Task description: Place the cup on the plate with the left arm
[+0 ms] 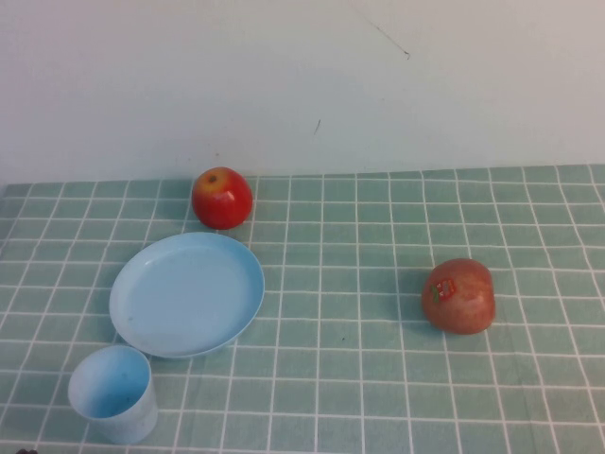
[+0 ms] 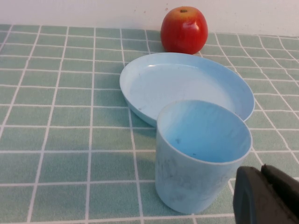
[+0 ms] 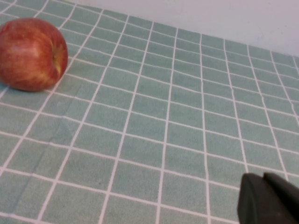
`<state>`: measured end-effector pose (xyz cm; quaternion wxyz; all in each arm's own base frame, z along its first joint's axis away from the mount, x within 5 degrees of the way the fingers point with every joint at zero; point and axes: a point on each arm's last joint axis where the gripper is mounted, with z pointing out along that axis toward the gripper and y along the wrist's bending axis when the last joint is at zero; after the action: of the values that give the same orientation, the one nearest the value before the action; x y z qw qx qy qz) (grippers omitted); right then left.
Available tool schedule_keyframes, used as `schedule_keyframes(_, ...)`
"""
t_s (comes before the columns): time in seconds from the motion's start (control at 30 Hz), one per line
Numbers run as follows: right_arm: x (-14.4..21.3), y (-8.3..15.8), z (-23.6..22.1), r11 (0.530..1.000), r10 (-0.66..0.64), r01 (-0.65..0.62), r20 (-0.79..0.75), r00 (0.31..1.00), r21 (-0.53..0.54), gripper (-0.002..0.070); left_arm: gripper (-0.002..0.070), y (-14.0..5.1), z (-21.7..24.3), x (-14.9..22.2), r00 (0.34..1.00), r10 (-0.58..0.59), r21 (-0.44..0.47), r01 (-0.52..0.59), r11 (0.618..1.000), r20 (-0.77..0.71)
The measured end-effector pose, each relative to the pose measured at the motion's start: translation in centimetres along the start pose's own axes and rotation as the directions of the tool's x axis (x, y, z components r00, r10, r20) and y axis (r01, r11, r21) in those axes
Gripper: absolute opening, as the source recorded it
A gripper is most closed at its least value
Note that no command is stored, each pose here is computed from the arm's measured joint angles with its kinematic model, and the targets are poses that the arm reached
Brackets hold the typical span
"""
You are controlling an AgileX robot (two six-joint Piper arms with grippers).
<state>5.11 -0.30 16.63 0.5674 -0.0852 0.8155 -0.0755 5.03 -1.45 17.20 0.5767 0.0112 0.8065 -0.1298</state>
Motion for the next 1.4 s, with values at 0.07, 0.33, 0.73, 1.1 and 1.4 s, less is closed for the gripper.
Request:
schedule_keyframes(0.07, 0.0, 0.0, 0.0, 1.0, 0.0, 0.0, 0.0, 1.0, 0.0, -0.0002, 0.0002, 0.0, 0.0, 0.0, 1.0, 0.0, 0.0, 0.0, 1.0, 0.0)
schedule_keyframes(0.33, 0.0, 0.0, 0.0, 1.0, 0.0, 0.0, 0.0, 1.0, 0.0, -0.0002, 0.0001, 0.0, 0.0, 0.0, 1.0, 0.0, 0.0, 0.0, 1.0, 0.0)
schedule_keyframes(0.73, 0.0, 0.0, 0.0, 1.0, 0.0, 0.0, 0.0, 1.0, 0.0, -0.0002, 0.0, 0.0, 0.0, 0.0, 1.0, 0.001, 0.0, -0.001, 1.0, 0.0)
schedule_keyframes(1.1, 0.0, 0.0, 0.0, 1.0, 0.0, 0.0, 0.0, 1.0, 0.0, -0.0002, 0.0, 0.0, 0.0, -0.1, 1.0, 0.001, 0.0, -0.001, 1.0, 0.007)
schedule_keyframes(1.4, 0.0, 0.0, 0.0, 1.0, 0.0, 0.0, 0.0, 1.0, 0.0, -0.0002, 0.0, -0.2, -0.3, -2.6, 0.941, -0.178, 0.073, 0.164, 0.984, 0.288)
